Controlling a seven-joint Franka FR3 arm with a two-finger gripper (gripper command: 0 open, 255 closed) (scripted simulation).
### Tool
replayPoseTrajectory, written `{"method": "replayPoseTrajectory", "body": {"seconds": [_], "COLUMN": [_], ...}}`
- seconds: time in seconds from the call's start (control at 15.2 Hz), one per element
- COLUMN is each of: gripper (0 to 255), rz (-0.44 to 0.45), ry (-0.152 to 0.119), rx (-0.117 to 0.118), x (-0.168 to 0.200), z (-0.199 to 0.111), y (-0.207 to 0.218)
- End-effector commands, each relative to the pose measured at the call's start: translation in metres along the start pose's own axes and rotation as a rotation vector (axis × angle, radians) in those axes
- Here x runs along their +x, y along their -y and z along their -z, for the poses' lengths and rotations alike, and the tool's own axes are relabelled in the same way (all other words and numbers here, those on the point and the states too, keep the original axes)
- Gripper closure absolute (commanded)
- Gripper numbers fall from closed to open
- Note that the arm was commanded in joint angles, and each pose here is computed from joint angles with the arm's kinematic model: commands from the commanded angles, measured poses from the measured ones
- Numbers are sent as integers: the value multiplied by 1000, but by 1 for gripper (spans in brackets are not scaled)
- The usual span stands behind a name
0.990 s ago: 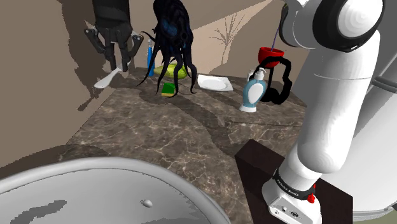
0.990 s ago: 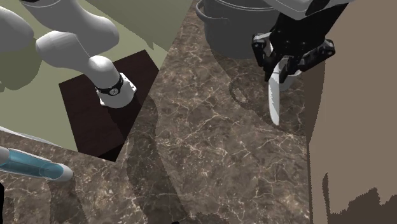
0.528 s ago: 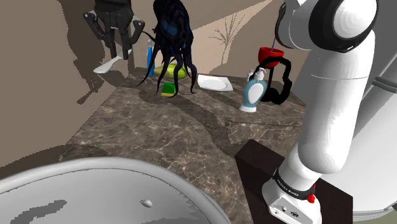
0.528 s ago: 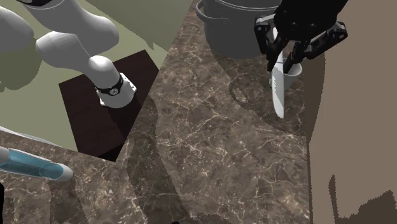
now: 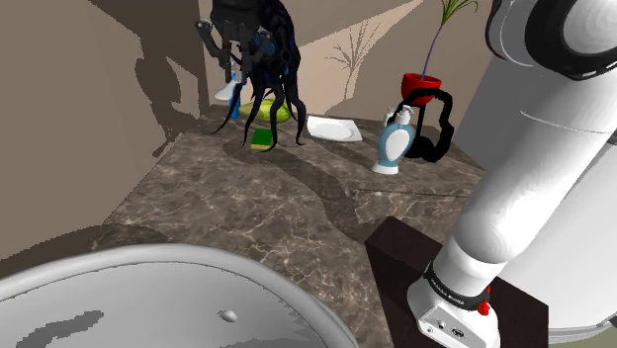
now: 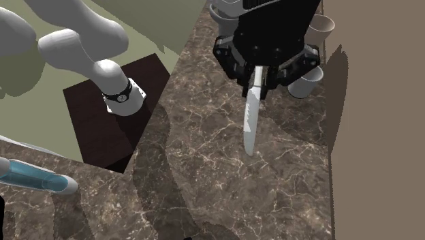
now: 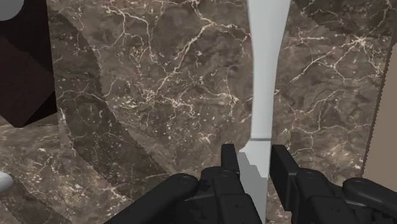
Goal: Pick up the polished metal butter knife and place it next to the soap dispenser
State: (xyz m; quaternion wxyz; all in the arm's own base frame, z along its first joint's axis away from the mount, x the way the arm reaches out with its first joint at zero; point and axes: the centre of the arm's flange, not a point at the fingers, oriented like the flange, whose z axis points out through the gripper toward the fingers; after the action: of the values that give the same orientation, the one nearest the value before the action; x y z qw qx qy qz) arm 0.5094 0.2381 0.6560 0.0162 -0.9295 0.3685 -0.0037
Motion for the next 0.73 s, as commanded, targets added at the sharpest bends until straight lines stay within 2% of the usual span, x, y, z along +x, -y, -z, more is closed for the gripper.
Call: {"method": "replayPoseTrajectory", "body": {"seconds": [0.0, 0.66], "gripper": [255, 255], "rz": [1, 1], "ry": [1, 1], "rx": [0, 0], "x": [18, 104], "z": [-1, 3], "y": [-19, -118]}}
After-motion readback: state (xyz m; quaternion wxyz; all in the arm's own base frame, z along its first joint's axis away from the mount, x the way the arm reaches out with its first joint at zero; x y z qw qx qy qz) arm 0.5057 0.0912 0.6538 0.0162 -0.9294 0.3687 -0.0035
